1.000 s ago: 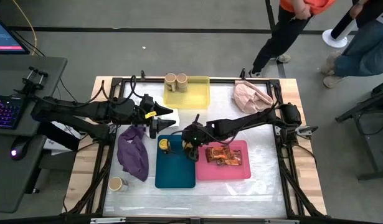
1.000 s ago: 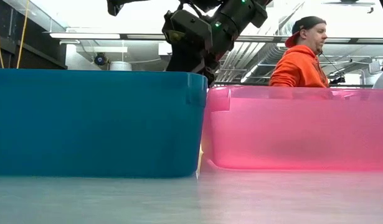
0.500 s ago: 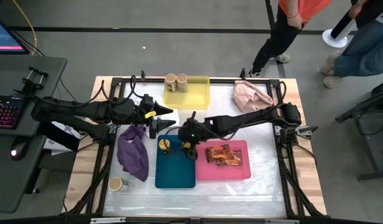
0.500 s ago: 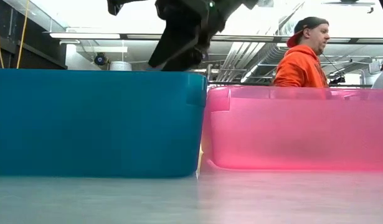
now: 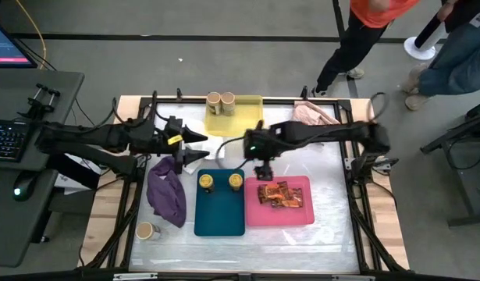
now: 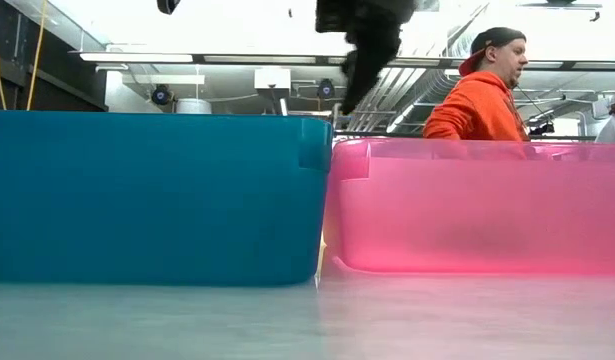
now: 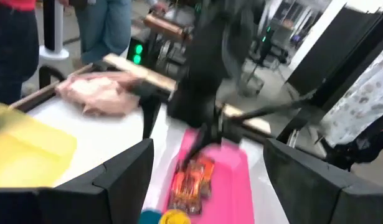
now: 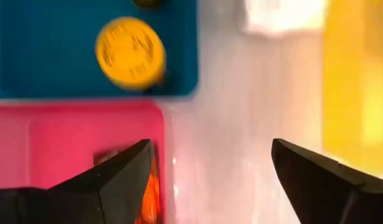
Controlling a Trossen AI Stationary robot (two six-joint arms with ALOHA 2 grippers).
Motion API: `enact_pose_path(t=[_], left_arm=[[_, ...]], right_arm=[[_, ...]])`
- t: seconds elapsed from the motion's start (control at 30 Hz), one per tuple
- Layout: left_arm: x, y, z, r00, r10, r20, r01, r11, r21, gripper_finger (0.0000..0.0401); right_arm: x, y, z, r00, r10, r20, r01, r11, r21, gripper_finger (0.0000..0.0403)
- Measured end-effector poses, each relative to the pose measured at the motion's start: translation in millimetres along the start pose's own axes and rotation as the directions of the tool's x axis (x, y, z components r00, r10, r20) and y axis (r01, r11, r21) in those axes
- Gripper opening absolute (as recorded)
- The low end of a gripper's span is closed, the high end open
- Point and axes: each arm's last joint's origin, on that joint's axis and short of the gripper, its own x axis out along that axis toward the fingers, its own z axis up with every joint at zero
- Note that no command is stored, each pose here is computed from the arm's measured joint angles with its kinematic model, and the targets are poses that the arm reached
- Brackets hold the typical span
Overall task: Sort spices by type
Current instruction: Put the yellow seasoning bottle into the blue bin aligned with the other yellow seasoning bottle
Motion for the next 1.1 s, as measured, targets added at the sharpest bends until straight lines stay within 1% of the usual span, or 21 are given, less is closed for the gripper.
enact_pose_path(t=[0.1,0.17,0.2,0.27,0.33,0.4,0.43,0.47,0.53,0.6,0.63,0.67,0.8,0.87,0.93,1.0,1.07,1.1], left_arm=[[8.8,-1.4,-4.4,1.0,0.006,-0.028,-0.006,1.0,0.003,0.029],[18.1,-2.3,-9.6,0.998,0.016,-0.059,-0.014,1.0,0.024,0.029],[24.8,-2.5,-12.6,0.997,0.023,-0.075,-0.02,0.999,0.043,0.029],[39.9,-2.7,-19.9,0.993,0.044,-0.107,-0.033,0.994,0.1,0.0287],[58.9,-2.0,-30.0,0.987,0.079,-0.141,-0.052,0.982,0.184,0.0277],[78.0,-2.0,-40.6,0.981,0.088,-0.171,-0.041,0.965,0.261,0.0252],[86.7,-2.4,-44.8,0.981,0.084,-0.176,-0.032,0.959,0.28,0.0232],[94.8,-3.4,-47.2,0.981,0.078,-0.18,-0.023,0.957,0.29,0.0208],[108.4,-6.5,-48.7,0.979,0.066,-0.195,-0.005,0.955,0.298,0.0143],[119.2,-8.4,-50.6,0.974,0.069,-0.214,-0.001,0.953,0.302,0.0059],[123.4,-8.9,-52.4,0.973,0.064,-0.224,0.007,0.954,0.301,0.0031],[127.3,-8.6,-56.0,0.969,0.058,-0.242,0.017,0.955,0.297,0.0018],[140.3,-7.7,-68.5,0.956,0.033,-0.293,0.052,0.959,0.278,0.0005],[145.8,-8.9,-74.5,0.946,-0.014,-0.324,0.104,0.959,0.263,0.0003],[149.4,-11.0,-81.5,0.933,-0.036,-0.357,0.138,0.955,0.264,0.0002],[151.5,-12.8,-85.9,0.928,-0.04,-0.37,0.15,0.95,0.273,0.0001],[151.2,-13.8,-88.2,0.923,-0.036,-0.382,0.151,0.949,0.277,0.0001],[150.9,-14.2,-89.0,0.922,-0.034,-0.386,0.151,0.949,0.278,0.0]], right_arm=[[-23.6,-5.0,-28.4,0.999,-0.012,0.035,0.009,0.996,0.089,0.0326],[-40.7,-5.1,-51.2,0.996,-0.041,0.082,0.025,0.982,0.187,0.0326],[-49.4,-4.4,-63.2,0.992,-0.059,0.115,0.029,0.968,0.249,0.0326],[-62.2,-2.2,-86.1,0.981,-0.08,0.179,0.008,0.928,0.372,0.0326],[-70.9,1.6,-104.9,0.962,-0.083,0.259,-0.053,0.877,0.478,0.0326],[-75.9,6.2,-120.6,0.938,-0.074,0.339,-0.132,0.827,0.546,0.0326],[-78.8,8.2,-126.8,0.919,-0.07,0.387,-0.179,0.802,0.57,0.0326],[-80.4,9.9,-131.7,0.899,-0.065,0.434,-0.225,0.779,0.585,0.0326],[-83.2,12.7,-139.4,0.852,-0.056,0.52,-0.316,0.737,0.598,0.0326],[-84.6,14.6,-143.4,0.798,-0.05,0.6,-0.401,0.699,0.592,0.0326],[-85.1,15.1,-144.5,0.769,-0.049,0.637,-0.44,0.683,0.583,0.0326],[-85.4,15.7,-144.5,0.74,-0.047,0.671,-0.475,0.67,0.571,0.0326],[-86.4,16.0,-140.2,0.624,-0.057,0.78,-0.586,0.626,0.515,0.0326],[-86.1,15.7,-138.5,0.593,-0.069,0.802,-0.599,0.628,0.497,0.0326],[-84.6,15.4,-136.5,0.583,-0.082,0.808,-0.59,0.641,0.491,0.0326],[-80.3,14.6,-136.6,0.605,-0.113,0.788,-0.555,0.65,0.519,0.0326],[-76.0,13.3,-135.6,0.618,-0.167,0.768,-0.527,0.637,0.563,0.0318],[-73.5,13.1,-136.1,0.633,-0.19,0.751,-0.506,0.632,0.587,0.0309]])
